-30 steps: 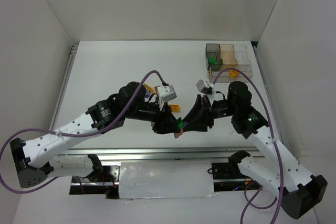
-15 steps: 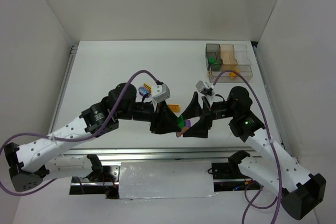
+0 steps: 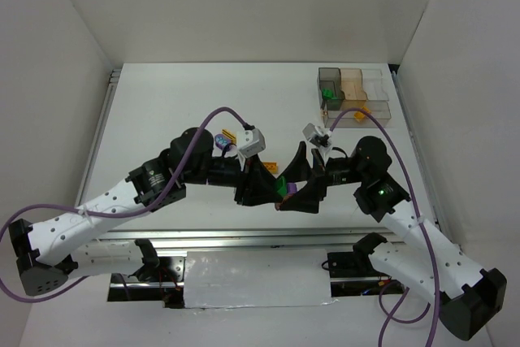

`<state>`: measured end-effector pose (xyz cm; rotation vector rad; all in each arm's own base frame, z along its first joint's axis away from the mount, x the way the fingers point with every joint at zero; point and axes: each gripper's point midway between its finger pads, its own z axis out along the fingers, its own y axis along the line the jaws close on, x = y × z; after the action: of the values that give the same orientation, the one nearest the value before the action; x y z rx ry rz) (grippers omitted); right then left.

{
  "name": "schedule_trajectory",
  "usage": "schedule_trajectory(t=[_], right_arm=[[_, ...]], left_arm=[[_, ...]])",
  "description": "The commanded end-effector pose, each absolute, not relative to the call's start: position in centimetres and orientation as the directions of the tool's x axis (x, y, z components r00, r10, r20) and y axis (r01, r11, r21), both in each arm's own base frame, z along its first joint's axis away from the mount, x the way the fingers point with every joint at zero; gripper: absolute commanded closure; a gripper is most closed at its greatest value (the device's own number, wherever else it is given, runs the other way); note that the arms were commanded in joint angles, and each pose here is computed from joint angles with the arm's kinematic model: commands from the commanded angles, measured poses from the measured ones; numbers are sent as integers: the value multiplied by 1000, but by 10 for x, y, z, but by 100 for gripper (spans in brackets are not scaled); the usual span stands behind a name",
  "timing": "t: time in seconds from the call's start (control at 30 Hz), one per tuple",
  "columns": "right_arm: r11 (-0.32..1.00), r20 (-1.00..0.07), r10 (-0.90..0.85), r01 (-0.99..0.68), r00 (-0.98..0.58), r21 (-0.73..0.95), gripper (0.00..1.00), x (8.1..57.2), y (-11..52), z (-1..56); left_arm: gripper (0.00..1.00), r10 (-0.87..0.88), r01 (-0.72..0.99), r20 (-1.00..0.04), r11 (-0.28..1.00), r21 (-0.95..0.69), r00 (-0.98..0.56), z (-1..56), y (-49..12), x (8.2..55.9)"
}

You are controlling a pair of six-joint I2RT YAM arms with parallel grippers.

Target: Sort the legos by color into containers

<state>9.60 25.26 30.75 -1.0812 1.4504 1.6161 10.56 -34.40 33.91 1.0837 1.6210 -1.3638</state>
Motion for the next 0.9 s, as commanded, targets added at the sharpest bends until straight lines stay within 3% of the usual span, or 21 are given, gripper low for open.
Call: schedule_trajectory(t=[0.0,0.17,0.27,0.33,0.43,0.6,0.87], right_arm=[[-43,-924,61,-926,-377,375,14,112,257,322],[-18,-930,102,-935,-354,354,20,112,254,327],[-17,-933,112,-940,-341,342,37,110,253,331],[-5,-940,99,-945,-327,328,36,112,253,329],[21,-936,69,-938,-344,346,26,118,254,317],[-1,-937,73,-940,-342,342,25,112,251,314],[-36,-947,95,-952,-306,304,38,103,248,329]], left_arm=[[100,143,923,-917,159,-349,-372,333,-351,123],[100,158,913,-909,210,-350,-385,325,-350,131],[100,147,916,-913,199,-349,-380,328,-349,129],[100,139,917,-916,200,-345,-375,331,-348,129],[100,117,926,-926,177,-335,-358,339,-345,125],[100,67,946,-947,108,-305,-313,361,-335,111],[100,78,948,-948,103,-302,-310,359,-331,107]])
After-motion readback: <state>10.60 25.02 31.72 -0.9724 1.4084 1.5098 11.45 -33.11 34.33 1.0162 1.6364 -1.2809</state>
